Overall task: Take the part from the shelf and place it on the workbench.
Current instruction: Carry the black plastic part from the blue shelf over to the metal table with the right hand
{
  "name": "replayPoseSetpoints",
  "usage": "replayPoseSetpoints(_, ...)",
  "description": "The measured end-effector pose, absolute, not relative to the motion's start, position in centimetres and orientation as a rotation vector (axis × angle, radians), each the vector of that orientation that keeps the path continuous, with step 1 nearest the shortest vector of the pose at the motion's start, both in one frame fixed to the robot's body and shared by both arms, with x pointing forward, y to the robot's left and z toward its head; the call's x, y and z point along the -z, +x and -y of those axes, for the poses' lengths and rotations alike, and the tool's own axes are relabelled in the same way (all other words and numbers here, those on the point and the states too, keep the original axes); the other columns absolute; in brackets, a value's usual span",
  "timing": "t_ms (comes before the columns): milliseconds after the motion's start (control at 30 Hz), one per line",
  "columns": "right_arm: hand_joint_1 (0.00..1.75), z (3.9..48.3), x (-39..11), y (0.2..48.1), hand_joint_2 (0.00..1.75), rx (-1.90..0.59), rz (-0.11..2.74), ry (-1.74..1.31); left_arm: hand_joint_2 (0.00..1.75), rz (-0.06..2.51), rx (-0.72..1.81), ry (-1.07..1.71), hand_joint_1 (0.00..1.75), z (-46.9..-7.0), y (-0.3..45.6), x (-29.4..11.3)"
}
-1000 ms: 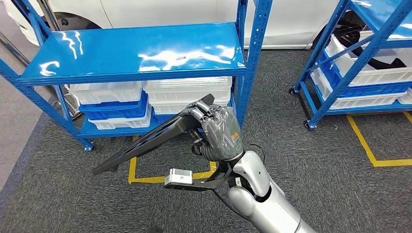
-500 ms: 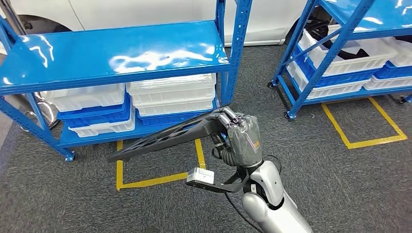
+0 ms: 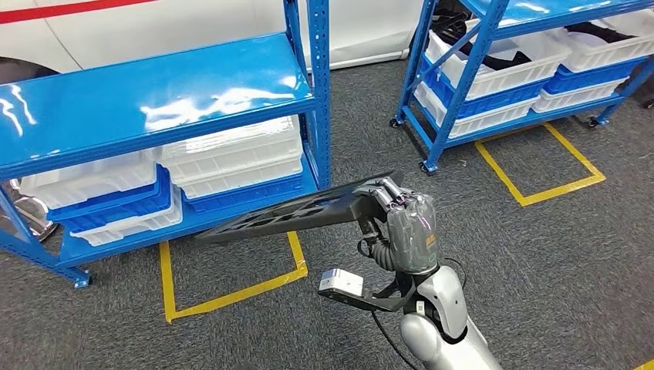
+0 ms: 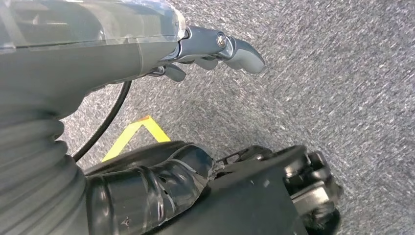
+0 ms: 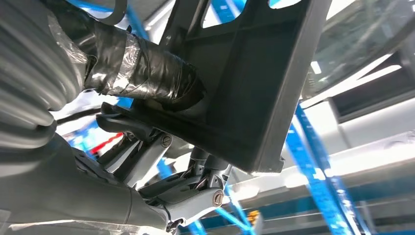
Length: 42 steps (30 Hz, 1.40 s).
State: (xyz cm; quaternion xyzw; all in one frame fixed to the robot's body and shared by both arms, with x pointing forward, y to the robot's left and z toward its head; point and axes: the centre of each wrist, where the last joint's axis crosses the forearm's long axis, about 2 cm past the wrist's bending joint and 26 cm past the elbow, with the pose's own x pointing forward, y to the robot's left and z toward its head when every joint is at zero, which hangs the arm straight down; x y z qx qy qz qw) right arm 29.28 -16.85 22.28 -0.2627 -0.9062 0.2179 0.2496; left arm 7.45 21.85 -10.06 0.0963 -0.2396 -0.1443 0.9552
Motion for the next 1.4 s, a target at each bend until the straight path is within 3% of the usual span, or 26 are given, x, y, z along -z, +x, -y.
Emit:
replayPoseSetpoints(700, 1.75, 25.3, -20.3, 24.8, 1.75, -0.347, 2.402, -1.012, 1.75, 0.479, 0.228, 0.218, 0.00, -22.3, 6.3, 10.3)
replayPoseSetpoints(1400, 1.75, 28.9, -19.9, 21.2, 1.75, -0.191, 2.369, -1.142, 1.75, 0.464, 0.214, 0.227, 0.00, -22.4, 6.1, 10.3)
